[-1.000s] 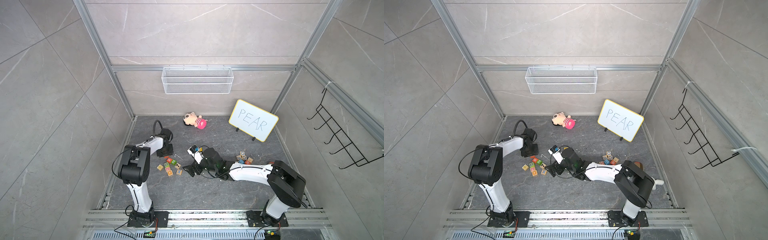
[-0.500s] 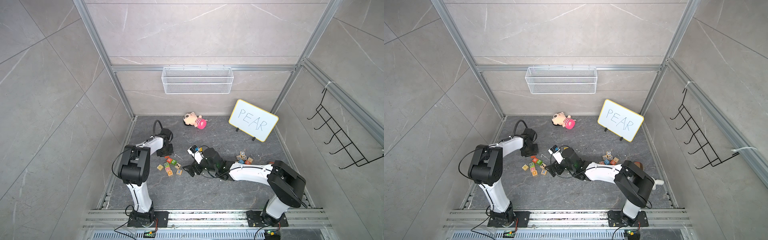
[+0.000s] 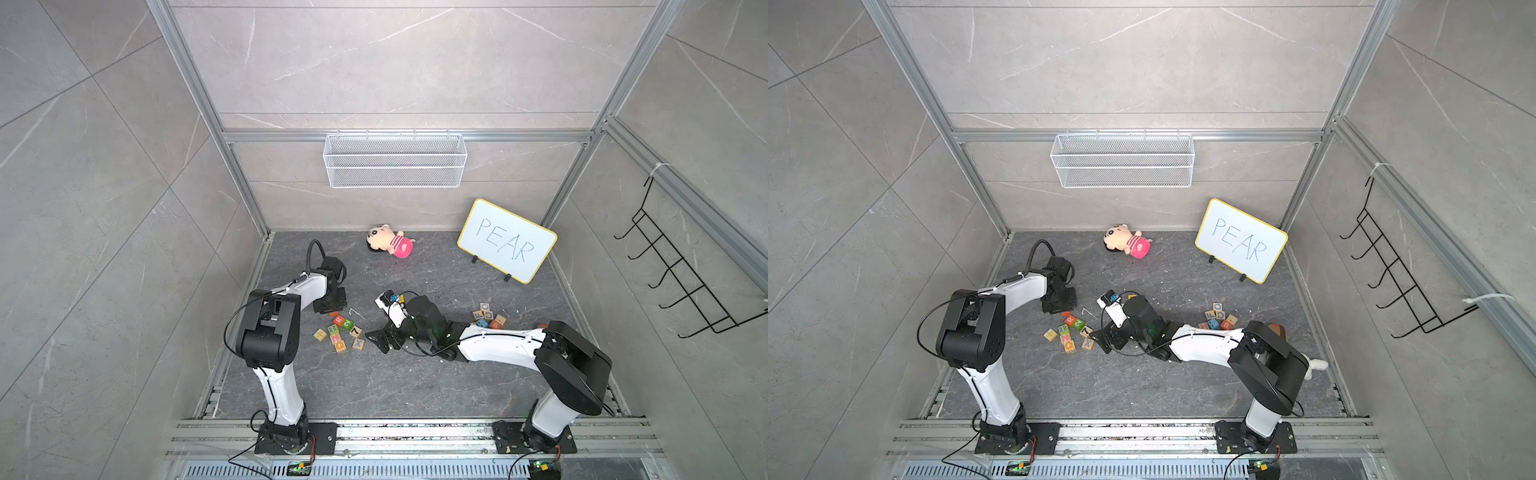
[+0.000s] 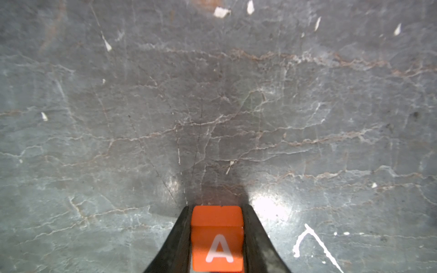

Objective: Spell the uppercase word “pear” with letter blocks
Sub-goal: Pick up the letter block from the center of the board.

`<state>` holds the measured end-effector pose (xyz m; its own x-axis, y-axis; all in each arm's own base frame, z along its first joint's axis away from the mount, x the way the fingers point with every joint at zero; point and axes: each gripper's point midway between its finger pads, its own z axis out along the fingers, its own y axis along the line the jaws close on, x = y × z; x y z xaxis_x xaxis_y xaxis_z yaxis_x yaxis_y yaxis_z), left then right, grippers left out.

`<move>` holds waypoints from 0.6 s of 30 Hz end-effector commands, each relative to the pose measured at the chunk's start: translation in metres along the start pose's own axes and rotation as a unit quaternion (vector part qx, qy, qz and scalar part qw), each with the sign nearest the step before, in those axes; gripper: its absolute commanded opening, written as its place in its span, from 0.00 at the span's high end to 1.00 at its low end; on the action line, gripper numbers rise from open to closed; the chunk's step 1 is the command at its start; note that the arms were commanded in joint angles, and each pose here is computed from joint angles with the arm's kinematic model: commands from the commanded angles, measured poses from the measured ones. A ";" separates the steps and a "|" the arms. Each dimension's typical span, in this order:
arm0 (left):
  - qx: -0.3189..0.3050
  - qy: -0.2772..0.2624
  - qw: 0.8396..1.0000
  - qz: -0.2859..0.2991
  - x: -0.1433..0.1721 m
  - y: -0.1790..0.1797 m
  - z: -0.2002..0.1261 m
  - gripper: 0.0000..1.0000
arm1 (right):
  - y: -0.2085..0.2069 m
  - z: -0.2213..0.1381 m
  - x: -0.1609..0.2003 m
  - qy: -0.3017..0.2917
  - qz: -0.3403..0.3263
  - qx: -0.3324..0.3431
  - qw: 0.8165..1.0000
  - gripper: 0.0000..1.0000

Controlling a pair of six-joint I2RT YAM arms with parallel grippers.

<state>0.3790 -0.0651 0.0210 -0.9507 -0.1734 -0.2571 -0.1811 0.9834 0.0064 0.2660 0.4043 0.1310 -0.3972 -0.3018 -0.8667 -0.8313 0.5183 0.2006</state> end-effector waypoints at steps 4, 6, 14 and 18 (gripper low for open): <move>0.000 -0.043 0.999 -0.001 -0.011 -0.003 -0.048 0.72 | -0.003 -0.009 -0.008 -0.016 0.006 0.017 1.000 0.01; 0.002 -0.053 0.999 0.000 -0.014 -0.005 -0.058 0.72 | -0.004 -0.011 -0.009 -0.019 0.007 0.021 1.000 0.01; 0.011 -0.086 0.996 0.012 -0.020 -0.018 -0.093 0.72 | -0.019 -0.017 -0.012 -0.025 0.027 0.047 0.998 0.01; 0.017 -0.093 0.995 0.017 -0.018 -0.025 -0.102 0.72 | -0.034 -0.020 -0.013 -0.027 0.061 0.053 0.996 0.01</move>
<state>0.3778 -0.0911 0.1013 -0.9086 -0.1205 -0.3999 -0.1262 0.9919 -0.0120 0.2840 0.3848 0.1380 -0.4338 -0.2423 -0.8678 -0.7675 0.6040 0.2150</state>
